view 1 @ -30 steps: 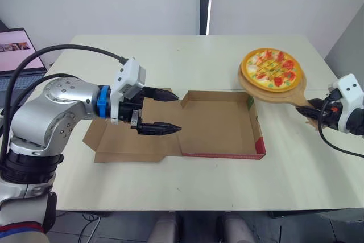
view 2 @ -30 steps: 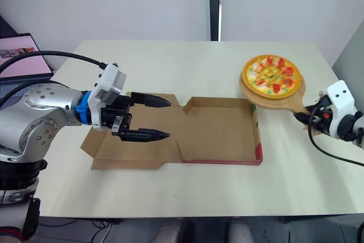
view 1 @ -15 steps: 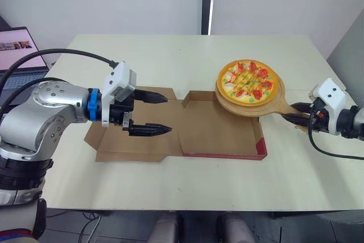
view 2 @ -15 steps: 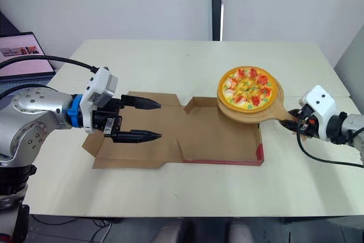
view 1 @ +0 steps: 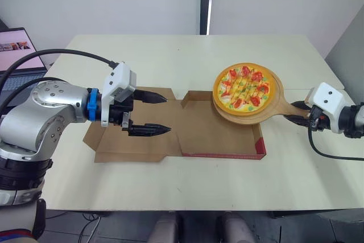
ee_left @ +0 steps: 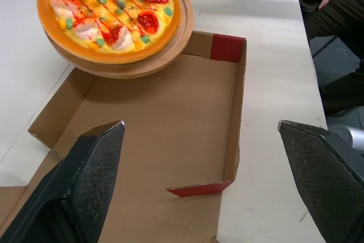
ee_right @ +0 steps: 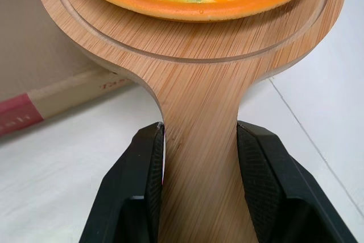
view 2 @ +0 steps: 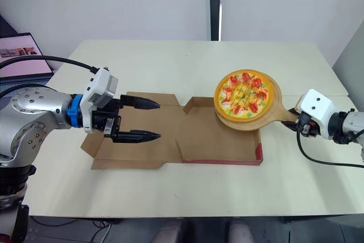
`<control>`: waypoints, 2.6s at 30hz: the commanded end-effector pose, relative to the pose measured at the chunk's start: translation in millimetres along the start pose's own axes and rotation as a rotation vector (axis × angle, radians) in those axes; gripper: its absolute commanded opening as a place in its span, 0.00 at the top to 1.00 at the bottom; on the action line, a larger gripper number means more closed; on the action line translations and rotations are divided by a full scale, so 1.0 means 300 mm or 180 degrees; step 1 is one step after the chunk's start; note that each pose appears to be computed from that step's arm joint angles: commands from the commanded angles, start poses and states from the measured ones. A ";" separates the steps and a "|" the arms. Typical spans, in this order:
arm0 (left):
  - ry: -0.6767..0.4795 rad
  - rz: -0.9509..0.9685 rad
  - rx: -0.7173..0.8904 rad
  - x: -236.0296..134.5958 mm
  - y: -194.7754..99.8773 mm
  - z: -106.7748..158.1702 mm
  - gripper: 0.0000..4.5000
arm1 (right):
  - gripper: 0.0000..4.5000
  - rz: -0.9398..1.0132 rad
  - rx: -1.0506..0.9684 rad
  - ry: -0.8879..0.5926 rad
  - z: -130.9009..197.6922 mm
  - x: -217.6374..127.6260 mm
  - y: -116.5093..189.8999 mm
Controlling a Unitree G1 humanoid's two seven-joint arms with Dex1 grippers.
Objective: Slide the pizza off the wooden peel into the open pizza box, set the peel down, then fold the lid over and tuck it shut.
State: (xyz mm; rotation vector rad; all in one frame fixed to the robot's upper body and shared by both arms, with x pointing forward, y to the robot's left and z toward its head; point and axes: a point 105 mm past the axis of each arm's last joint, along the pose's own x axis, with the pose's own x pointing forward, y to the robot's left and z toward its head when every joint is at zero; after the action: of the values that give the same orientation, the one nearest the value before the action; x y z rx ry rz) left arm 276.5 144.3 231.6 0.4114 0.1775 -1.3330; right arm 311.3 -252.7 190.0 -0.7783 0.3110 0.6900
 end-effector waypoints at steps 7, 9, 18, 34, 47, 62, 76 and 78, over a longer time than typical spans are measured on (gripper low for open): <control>0.0048 -0.0047 0.0140 -0.005 -0.017 0.012 0.00 | 0.64 -0.0221 -0.0347 -0.0152 0.068 -0.036 -0.062; 0.0051 -0.0060 0.0131 -0.004 -0.021 0.009 0.00 | 0.64 -0.0212 -0.0390 -0.0156 0.073 -0.035 -0.062; 0.0083 -0.0084 0.0118 -0.003 -0.028 -0.003 0.00 | 0.64 -0.0216 -0.0691 -0.0147 0.089 -0.033 -0.066; 0.0078 -0.0088 0.0109 -0.005 -0.031 -0.009 0.00 | 0.64 -0.0429 -0.0949 -0.0073 0.098 -0.047 -0.126; 0.0055 -0.0078 0.0129 -0.006 -0.027 -0.011 0.00 | 0.64 -0.1326 -0.0587 0.0014 0.028 -0.174 -0.295; -0.0690 -0.0309 0.0078 0.065 -0.048 0.145 0.00 | 0.64 -0.2036 0.1616 0.0067 -0.310 -0.243 -0.069; -0.0817 -0.0591 0.0238 0.140 -0.082 0.223 0.00 | 0.64 -0.1672 0.2437 0.0532 -0.401 -0.193 0.094; -0.0830 -0.0578 0.0238 0.143 -0.079 0.228 0.00 | 0.64 -0.1659 0.2485 0.0537 -0.400 -0.192 0.096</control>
State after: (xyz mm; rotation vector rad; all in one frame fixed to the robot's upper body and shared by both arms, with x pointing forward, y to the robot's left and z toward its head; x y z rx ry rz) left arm 260.4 77.9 265.3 0.2617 -0.0127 -1.5545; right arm 243.8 -353.0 98.8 -0.0977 0.5316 -0.0179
